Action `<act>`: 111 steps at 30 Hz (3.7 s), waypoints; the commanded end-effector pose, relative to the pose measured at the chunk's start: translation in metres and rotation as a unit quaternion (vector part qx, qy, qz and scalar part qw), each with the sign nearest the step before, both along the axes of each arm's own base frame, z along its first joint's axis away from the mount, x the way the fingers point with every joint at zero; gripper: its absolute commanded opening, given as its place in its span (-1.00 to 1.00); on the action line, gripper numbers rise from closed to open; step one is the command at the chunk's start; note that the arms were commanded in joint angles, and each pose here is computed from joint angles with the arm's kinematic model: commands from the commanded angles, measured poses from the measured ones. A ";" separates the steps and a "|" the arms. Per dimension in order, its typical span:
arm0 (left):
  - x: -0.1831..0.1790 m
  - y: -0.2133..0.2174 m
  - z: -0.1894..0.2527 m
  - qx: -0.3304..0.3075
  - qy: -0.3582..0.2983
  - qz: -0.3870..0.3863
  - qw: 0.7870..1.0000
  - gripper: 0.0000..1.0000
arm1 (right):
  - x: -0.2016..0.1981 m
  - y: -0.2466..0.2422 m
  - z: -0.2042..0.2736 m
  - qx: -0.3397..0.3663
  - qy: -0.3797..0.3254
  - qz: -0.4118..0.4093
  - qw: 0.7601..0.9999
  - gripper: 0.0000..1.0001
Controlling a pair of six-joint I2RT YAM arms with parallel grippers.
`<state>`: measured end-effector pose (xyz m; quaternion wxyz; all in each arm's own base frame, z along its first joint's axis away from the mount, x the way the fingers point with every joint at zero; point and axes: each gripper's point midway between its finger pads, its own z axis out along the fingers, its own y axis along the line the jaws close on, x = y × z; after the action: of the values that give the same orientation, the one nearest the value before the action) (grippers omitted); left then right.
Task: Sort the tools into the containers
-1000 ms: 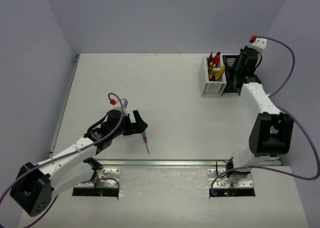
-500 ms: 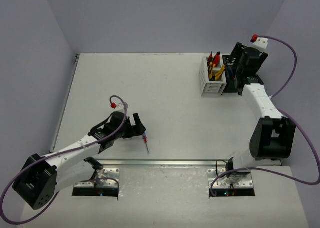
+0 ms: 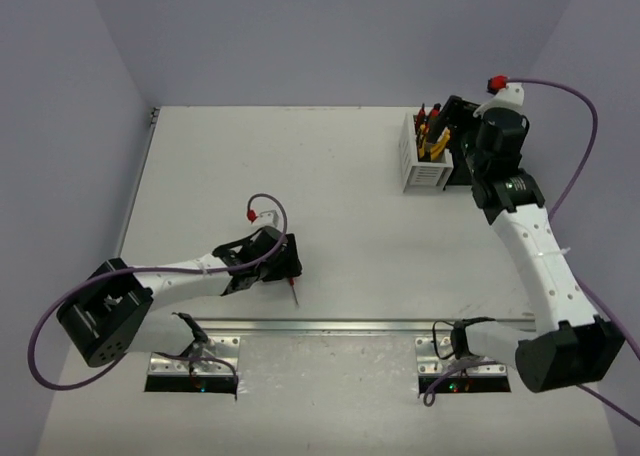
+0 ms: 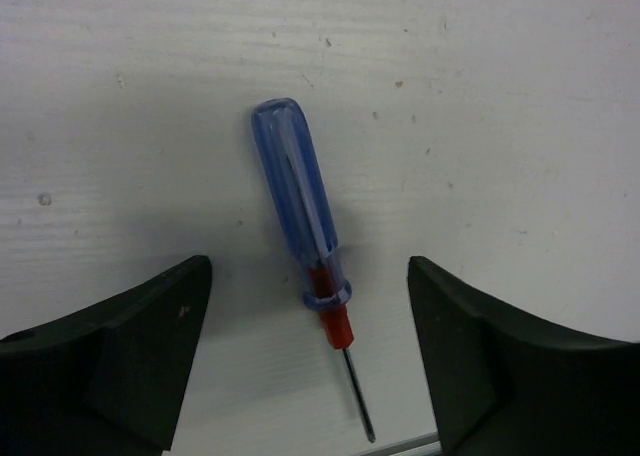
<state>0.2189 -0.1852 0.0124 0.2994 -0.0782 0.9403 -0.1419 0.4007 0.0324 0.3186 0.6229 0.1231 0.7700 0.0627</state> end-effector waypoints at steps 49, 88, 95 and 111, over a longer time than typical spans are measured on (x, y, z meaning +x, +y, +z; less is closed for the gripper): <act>0.011 -0.100 0.153 -0.173 -0.311 -0.125 0.926 0.58 | -0.151 0.280 -0.172 0.241 0.246 0.398 0.850 -1.00; -0.016 0.011 0.176 0.095 -0.197 -0.110 0.970 1.00 | 0.114 -0.097 -0.020 -0.262 -0.025 -0.249 0.932 -1.00; -0.015 0.013 0.174 0.100 -0.195 -0.103 0.970 1.00 | 0.117 -0.101 -0.011 -0.281 -0.048 -0.253 0.924 -0.97; -0.015 0.014 0.175 0.100 -0.196 -0.101 0.970 1.00 | 0.116 -0.100 -0.014 -0.292 -0.029 -0.237 0.926 -0.31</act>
<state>0.2018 -0.1692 0.1789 0.4562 0.0852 0.8822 -0.0800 0.5175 -0.0637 0.2729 0.6273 0.0988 0.7068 -0.3117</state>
